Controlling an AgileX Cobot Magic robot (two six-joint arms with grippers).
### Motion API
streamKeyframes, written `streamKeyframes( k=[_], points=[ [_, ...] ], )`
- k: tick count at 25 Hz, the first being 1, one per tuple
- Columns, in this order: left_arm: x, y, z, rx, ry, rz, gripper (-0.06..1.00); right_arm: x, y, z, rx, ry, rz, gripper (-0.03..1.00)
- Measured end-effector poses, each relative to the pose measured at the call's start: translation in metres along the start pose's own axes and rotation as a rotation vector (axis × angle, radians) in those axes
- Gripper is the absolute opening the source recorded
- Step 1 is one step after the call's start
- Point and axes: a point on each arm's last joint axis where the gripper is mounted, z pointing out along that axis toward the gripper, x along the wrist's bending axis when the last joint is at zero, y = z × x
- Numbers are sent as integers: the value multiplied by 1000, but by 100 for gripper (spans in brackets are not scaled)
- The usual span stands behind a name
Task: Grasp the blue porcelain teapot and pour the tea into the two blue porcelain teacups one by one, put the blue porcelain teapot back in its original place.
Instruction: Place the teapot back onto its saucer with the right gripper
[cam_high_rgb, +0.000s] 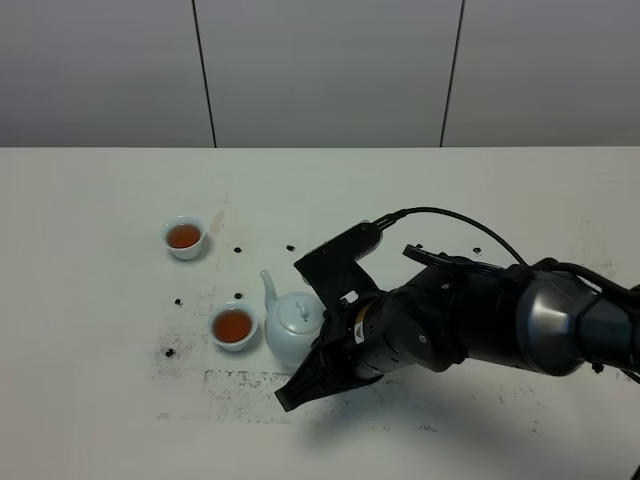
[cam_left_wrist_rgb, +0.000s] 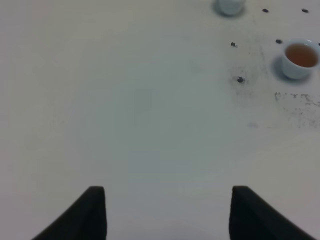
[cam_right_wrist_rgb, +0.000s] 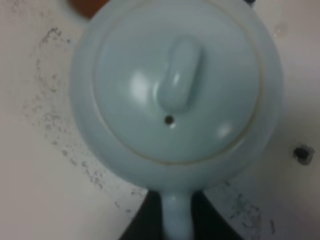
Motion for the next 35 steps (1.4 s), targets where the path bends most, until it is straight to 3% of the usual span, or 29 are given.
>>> streamKeyframes(
  k=[8,22,29,35],
  points=[
    [0,0,0,0,0,0,51,-3,-5,17,24,-6,9,4],
    [0,0,0,0,0,0,51,-10,0,12,-14,-20,4,4],
    [0,0,0,0,0,0,51,-38,1,-37,49,-116,-20,4],
    [0,0,0,0,0,0,51,-56,-9,-40,116,-153,29,4]
  ],
)
